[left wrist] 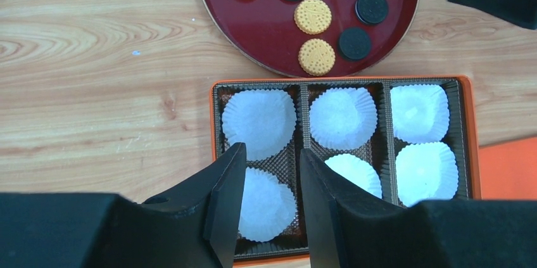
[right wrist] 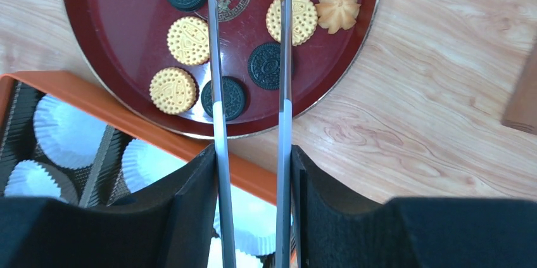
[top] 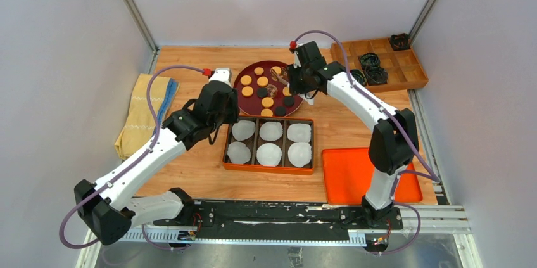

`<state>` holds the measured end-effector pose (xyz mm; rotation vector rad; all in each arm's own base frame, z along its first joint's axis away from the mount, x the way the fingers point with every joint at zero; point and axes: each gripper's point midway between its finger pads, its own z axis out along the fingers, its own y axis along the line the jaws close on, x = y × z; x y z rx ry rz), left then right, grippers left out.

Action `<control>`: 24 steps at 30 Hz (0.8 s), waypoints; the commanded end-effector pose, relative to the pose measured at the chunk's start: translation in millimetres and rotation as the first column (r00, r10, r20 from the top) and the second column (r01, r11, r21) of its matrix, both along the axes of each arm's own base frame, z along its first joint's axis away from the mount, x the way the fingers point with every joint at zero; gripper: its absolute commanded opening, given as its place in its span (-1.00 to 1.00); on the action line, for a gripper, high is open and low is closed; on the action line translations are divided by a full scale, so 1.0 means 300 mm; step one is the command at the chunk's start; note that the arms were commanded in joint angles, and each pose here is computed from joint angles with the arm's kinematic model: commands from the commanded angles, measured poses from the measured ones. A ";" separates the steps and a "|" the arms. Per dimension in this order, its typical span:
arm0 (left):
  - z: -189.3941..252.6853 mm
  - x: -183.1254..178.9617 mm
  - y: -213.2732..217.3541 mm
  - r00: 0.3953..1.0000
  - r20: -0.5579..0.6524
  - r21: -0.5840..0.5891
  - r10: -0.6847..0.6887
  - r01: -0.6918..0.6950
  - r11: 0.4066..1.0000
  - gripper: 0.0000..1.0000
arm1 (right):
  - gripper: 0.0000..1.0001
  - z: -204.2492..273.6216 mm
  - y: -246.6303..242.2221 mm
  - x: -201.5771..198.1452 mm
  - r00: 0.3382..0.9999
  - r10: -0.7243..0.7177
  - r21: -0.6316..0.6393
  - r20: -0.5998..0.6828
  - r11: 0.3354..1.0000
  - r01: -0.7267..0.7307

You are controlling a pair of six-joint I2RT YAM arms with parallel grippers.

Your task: Pack the cookies

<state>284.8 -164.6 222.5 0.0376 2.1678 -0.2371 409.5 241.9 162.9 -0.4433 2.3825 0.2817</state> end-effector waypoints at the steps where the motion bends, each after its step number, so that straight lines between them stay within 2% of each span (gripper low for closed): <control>1: 0.040 -0.003 0.018 1.000 0.025 -0.013 0.015 -0.014 1.000 -0.15 | -1.00 0.077 0.021 -0.080 0.999 0.035 0.033 0.014 0.999 -0.035; 5: 0.107 0.012 0.049 0.997 0.070 0.021 0.040 -0.042 0.999 -0.14 | -1.00 0.118 0.041 -0.140 0.997 0.058 -0.009 0.050 0.998 -0.058; 8: 0.182 0.025 0.087 0.989 0.116 0.038 0.089 -0.094 0.995 -0.14 | -1.00 0.149 0.048 -0.166 0.997 0.067 0.005 0.048 0.998 -0.067; 14: 0.342 0.054 0.195 0.959 0.184 -0.022 0.215 -0.215 0.976 -0.09 | -1.00 0.195 0.152 -0.311 0.981 0.189 -0.001 0.043 0.982 -0.189; 18: 0.354 0.065 0.232 0.954 0.171 -0.065 0.244 -0.237 0.969 -0.08 | -1.00 0.174 0.226 -0.430 0.962 0.274 -0.018 0.015 0.962 -0.273; 24: 0.290 0.047 0.228 0.964 0.135 -0.072 0.230 -0.222 0.972 -0.08 | -1.00 0.102 0.296 -0.565 0.936 0.349 -0.044 -0.042 0.935 -0.351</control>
